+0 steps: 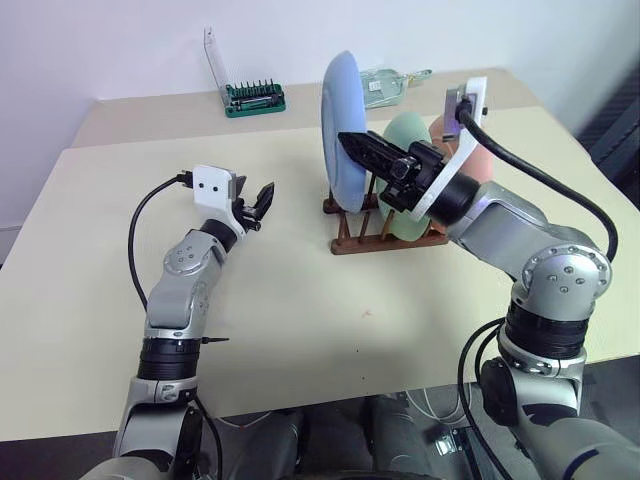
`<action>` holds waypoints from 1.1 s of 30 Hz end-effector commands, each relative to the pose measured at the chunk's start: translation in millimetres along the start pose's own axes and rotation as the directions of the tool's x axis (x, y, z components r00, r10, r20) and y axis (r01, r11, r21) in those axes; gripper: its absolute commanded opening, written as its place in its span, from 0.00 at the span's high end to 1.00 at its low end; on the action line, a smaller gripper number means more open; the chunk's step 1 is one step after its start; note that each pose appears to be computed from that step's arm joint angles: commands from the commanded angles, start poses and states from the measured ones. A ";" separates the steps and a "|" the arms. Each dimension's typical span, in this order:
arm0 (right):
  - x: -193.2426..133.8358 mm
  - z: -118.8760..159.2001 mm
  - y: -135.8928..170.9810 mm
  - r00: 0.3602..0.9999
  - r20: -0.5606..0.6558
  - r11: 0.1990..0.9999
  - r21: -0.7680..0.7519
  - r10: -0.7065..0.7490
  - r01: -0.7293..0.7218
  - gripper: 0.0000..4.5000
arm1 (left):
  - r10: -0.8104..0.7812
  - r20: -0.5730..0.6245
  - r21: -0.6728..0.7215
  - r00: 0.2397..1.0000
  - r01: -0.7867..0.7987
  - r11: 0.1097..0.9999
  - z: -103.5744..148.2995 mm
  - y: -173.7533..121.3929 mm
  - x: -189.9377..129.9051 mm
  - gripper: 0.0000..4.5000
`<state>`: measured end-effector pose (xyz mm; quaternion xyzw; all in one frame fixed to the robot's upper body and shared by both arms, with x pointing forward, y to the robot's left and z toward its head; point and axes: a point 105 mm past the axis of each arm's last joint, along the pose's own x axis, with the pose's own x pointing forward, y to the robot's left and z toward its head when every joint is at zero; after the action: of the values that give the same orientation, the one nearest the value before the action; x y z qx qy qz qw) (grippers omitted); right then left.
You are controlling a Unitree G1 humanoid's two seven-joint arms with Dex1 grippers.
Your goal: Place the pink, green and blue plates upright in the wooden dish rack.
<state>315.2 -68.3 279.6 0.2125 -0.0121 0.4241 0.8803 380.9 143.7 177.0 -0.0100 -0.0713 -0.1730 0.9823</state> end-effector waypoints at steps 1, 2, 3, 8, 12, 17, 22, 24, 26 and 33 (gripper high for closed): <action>0.6 11.6 -0.5 0.999 0.034 1.000 -0.026 -0.014 0.015 1.00 | -0.015 0.050 0.007 0.999 0.014 1.000 14.4 -3.1 -2.1 0.35; 0.9 11.4 -1.9 0.999 0.033 0.999 -0.026 -0.019 0.020 1.00 | -0.015 0.050 0.006 0.999 0.015 1.000 14.5 -3.3 -2.1 0.35; 1.1 10.4 -1.6 1.000 0.026 1.000 -0.024 -0.015 0.015 1.00 | -0.015 0.050 0.006 0.999 0.015 1.000 14.3 -3.4 -2.2 0.35; 1.8 10.8 0.8 1.000 0.011 0.996 -0.086 -0.017 0.017 0.67 | -0.022 0.052 0.003 0.998 0.022 1.000 14.3 -5.6 -3.0 0.34; 2.9 18.9 1.7 0.999 0.025 0.975 -0.217 -0.036 0.040 0.37 | -0.028 0.054 -0.003 0.998 0.028 1.000 14.7 -7.1 -2.9 0.34; -5.7 35.8 0.4 0.997 0.003 0.802 -0.595 -0.074 0.062 0.37 | -0.029 0.053 -0.006 0.998 0.029 1.000 14.8 -7.9 -2.9 0.34; -36.2 49.3 -1.0 0.996 -0.057 0.638 -0.770 -0.071 0.001 0.37 | -0.020 0.043 -0.005 0.999 0.021 1.000 11.9 -7.4 -5.0 0.34; -50.2 52.3 1.6 0.996 -0.072 0.670 -0.742 -0.048 -0.021 0.37 | -0.026 0.036 -0.023 0.999 0.027 0.999 10.3 -8.5 -5.8 0.34; -62.2 49.2 3.3 0.995 -0.089 0.691 -0.722 -0.038 -0.038 0.37 | -0.046 0.021 -0.010 0.999 0.047 0.999 6.9 -10.7 -5.0 0.34; -159.8 17.8 -20.6 0.946 -0.252 0.770 -0.638 -0.203 -0.004 0.37 | -0.082 -0.055 0.077 0.995 0.086 0.993 -11.2 -3.2 -14.7 0.34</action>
<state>243.3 -192.3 248.2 -0.1304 0.0070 0.3930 0.9102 372.5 142.8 160.1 0.0112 -0.0400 -0.1991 0.9791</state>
